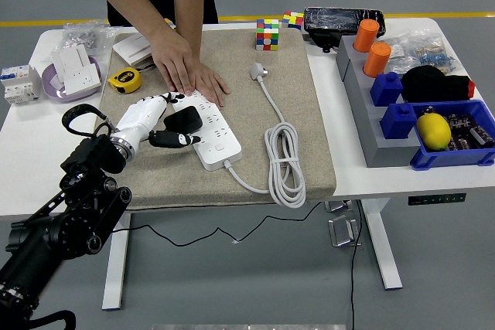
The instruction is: Pick up the plug,place it near the board,insert it into the board,press the button
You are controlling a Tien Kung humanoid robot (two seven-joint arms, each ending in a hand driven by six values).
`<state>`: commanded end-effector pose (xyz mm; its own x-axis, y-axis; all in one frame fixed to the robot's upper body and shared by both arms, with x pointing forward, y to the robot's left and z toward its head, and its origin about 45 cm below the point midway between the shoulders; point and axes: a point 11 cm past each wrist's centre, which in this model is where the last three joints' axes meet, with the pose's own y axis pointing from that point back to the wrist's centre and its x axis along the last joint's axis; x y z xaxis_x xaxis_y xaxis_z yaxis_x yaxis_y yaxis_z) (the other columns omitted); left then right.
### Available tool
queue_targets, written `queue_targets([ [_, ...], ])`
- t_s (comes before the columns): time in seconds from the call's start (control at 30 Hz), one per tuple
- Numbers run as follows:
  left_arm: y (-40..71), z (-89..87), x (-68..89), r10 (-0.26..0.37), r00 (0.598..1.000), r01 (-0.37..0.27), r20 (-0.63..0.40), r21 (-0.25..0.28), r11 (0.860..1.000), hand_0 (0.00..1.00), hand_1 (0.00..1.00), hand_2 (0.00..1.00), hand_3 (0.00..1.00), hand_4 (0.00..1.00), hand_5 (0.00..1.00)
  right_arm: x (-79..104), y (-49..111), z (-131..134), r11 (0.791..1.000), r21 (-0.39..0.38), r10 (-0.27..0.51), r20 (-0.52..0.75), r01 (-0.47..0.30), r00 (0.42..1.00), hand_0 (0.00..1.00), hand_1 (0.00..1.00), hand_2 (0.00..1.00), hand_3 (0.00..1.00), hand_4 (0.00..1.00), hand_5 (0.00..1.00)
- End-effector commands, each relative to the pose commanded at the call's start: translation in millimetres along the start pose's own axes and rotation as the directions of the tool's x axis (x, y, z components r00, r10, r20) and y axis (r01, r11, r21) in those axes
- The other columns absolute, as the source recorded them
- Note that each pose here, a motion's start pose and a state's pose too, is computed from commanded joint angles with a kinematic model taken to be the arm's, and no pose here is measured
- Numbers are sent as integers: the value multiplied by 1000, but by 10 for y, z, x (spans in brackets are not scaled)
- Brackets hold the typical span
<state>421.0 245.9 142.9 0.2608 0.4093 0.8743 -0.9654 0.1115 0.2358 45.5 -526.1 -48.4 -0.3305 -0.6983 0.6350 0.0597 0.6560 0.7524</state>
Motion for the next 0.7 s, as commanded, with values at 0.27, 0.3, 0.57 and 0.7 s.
queue_targets([
  [0.27, -25, -24, -16, 5, 1000, -5, -6, 21, 1000, 711, 743, 728, 849, 998, 467, -2, 3, -25, 1000, 3, 0, 4, 0, 1000, 830, 820, 799, 834, 998, 998],
  [0.3, -28, -25, -16, 7, 1000, -7, -6, 23, 1000, 711, 743, 728, 849, 998, 467, -1, 4, -31, 1000, 4, 0, 4, -1, 1000, 830, 820, 799, 834, 998, 998],
  [0.57, -50, -84, 15, 28, 1000, -28, -7, 46, 999, 434, 277, 275, 377, 578, 456, 3, 5, -33, 1000, 5, 6, 8, -6, 1000, 829, 820, 801, 839, 998, 998],
  [0.7, -48, -117, -22, 8, 1000, -8, -9, 54, 998, 434, 277, 275, 377, 578, 456, -1, 5, -27, 1000, 4, 5, 9, -5, 1000, 829, 820, 801, 839, 998, 998],
])
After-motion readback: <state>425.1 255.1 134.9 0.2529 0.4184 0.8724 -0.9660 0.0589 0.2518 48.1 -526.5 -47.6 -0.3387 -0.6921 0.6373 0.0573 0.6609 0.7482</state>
